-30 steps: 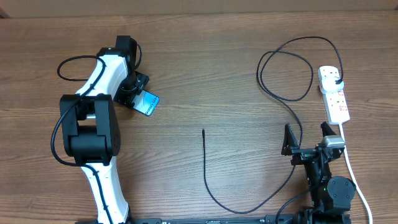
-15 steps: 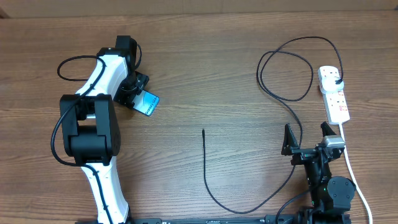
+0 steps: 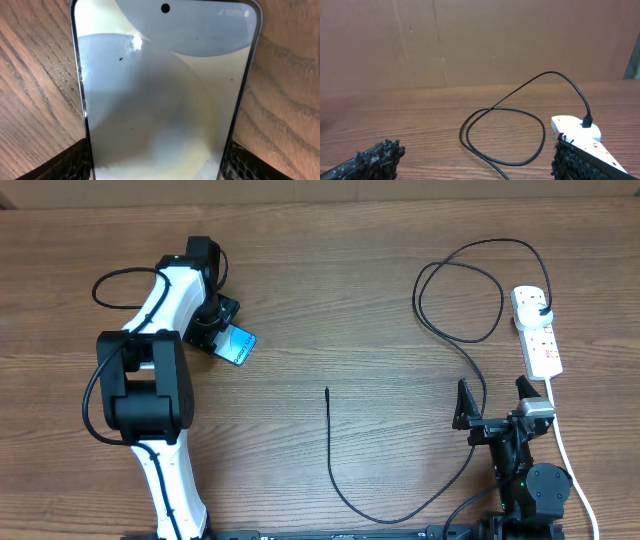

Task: Plug charger to phone and switch on socket
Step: 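Lift the phone with the left gripper and raise it upright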

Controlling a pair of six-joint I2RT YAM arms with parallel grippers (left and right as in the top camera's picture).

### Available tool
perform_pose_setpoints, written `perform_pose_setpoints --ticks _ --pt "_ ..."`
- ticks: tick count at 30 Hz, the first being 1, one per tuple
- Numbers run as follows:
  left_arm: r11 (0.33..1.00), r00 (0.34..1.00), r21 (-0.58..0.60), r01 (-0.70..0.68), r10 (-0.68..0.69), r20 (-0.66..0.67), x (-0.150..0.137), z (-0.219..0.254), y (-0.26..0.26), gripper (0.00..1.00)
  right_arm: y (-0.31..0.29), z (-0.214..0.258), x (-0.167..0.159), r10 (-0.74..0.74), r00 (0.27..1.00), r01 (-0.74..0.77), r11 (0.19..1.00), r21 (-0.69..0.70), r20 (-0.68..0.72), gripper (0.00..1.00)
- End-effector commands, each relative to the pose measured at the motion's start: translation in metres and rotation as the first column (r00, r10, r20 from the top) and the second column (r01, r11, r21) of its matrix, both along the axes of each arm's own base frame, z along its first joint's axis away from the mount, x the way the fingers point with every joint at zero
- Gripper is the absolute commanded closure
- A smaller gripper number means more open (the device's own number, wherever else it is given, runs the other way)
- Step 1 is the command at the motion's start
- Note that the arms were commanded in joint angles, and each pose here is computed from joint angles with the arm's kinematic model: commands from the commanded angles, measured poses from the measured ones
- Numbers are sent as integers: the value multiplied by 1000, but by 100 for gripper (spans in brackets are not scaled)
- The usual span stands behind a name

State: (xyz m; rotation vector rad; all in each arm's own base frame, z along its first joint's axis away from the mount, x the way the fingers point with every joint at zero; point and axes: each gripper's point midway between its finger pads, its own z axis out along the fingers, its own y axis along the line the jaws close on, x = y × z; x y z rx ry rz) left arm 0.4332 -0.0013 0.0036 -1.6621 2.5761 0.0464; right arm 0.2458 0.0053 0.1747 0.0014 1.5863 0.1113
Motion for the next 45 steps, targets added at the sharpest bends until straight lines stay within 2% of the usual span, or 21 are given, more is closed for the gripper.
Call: perform_pose_setpoints --ticks 1,16,23,29,30,34,45 --pt "1000 1000 11 20 -20 13 11 7 6 96 -2 -2 0 -10 1000 10 1000 0 2 0" --pt "999 997 -12 45 -44 59 28 40 1 96 -2 -2 0 -10 1000 10 1000 0 2 0" --pt "997 994 -36 74 -71 78 35 79 -4 96 -2 -2 0 -10 1000 10 1000 0 1 0" --pt "979 989 -176 100 -78 124 41 111 -29 96 -2 -2 0 -10 1000 10 1000 0 2 0" --pt "956 984 -259 136 -99 150 44 118 -45 96 -2 -2 0 -10 1000 10 1000 0 2 0" --pt "866 975 -460 197 -124 184 42 132 -83 95 -2 -2 0 -10 1000 10 1000 0 2 0" --pt "629 951 -713 309 -190 244 28 166 -151 96 -2 -2 0 -10 1000 10 1000 0 2 0"
